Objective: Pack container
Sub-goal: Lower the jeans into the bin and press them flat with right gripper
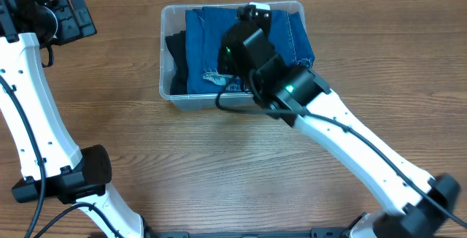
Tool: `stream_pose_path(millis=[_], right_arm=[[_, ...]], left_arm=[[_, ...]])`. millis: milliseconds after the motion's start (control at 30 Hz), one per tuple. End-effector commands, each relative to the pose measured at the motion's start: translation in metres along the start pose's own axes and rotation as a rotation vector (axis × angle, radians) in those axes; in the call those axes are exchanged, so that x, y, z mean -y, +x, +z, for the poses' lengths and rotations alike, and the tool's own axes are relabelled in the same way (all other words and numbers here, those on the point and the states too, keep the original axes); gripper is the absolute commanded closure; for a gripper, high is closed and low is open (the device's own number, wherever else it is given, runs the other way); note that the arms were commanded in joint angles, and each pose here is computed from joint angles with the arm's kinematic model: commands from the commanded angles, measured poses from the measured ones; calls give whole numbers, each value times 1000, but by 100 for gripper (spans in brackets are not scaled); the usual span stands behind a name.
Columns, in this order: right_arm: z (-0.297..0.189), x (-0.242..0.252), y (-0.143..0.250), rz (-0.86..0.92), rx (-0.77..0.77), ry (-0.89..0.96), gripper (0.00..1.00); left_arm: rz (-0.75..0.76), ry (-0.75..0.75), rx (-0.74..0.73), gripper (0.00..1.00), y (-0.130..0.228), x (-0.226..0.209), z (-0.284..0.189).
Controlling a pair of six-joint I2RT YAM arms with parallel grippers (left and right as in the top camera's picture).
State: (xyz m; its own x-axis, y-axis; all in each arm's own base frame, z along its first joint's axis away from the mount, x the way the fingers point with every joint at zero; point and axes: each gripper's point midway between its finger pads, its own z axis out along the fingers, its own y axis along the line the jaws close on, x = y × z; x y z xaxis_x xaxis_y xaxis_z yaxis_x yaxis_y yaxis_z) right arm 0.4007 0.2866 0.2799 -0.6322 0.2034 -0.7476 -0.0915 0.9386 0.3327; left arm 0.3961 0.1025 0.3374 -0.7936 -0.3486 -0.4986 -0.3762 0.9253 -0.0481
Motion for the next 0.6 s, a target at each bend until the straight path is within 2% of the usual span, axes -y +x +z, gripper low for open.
stream_pose_path(millis=[0, 267, 567], right_arm=[[37, -9, 11, -90, -15, -19, 96], [108, -22, 43, -101, -25, -60, 96], [171, -6, 112, -162, -157, -38, 96]], left_arm=[[-5, -2, 18, 0, 0, -2, -8], [-5, -2, 18, 0, 0, -2, -8], [-5, -2, 18, 0, 0, -2, -8]])
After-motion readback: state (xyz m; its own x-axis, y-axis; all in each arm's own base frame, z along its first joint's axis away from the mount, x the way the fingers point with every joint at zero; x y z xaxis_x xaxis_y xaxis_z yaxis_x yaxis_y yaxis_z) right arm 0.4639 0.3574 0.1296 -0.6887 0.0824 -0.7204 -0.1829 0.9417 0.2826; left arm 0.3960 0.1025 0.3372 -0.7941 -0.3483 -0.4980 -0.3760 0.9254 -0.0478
